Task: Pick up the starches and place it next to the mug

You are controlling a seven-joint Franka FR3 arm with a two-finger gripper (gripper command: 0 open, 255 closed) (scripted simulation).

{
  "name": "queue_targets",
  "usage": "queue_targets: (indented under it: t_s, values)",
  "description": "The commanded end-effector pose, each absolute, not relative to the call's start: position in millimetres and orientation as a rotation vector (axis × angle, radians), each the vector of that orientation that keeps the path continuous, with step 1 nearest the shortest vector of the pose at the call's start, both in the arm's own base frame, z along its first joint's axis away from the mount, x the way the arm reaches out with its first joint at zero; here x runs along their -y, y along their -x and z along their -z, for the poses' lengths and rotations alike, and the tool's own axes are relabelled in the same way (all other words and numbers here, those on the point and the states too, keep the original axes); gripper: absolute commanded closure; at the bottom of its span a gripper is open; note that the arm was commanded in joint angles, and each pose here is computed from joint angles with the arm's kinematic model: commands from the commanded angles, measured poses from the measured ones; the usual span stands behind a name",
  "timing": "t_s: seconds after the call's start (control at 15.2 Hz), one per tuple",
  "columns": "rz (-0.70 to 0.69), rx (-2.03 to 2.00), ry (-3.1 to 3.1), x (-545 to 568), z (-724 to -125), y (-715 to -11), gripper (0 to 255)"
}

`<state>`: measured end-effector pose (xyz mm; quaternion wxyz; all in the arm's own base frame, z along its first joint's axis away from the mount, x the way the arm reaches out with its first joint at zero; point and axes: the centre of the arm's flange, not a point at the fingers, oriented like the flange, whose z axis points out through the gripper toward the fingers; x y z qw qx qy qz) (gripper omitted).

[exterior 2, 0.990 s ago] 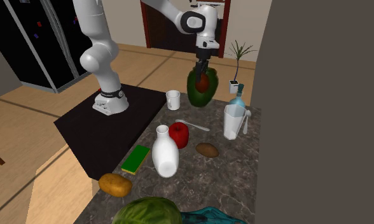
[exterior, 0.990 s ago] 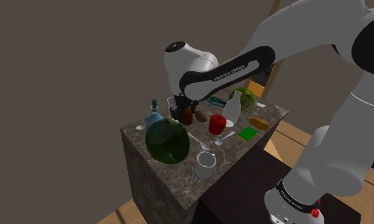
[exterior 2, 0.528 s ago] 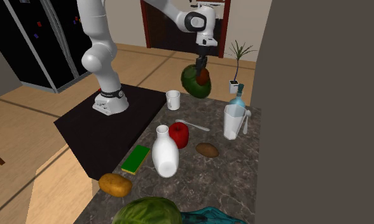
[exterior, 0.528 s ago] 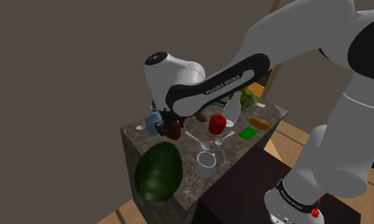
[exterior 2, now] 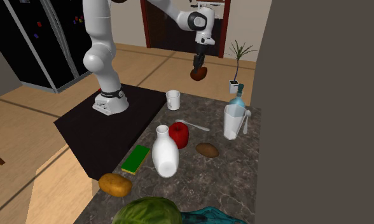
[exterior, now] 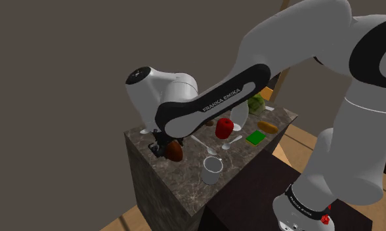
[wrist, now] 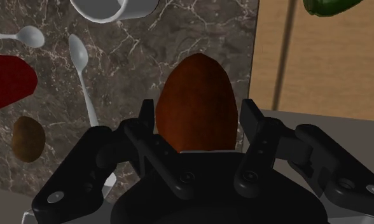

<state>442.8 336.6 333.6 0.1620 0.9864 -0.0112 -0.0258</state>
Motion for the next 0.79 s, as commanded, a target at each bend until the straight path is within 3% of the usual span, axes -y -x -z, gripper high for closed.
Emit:
queue_targets:
  t_s: [0.0, 0.73]
  values:
    - [0.074, 0.033, -2.815, -337.4, -323.9, -442.6, 255]
    - [0.074, 0.033, -2.815, -337.4, -265.8, -442.6, 255]
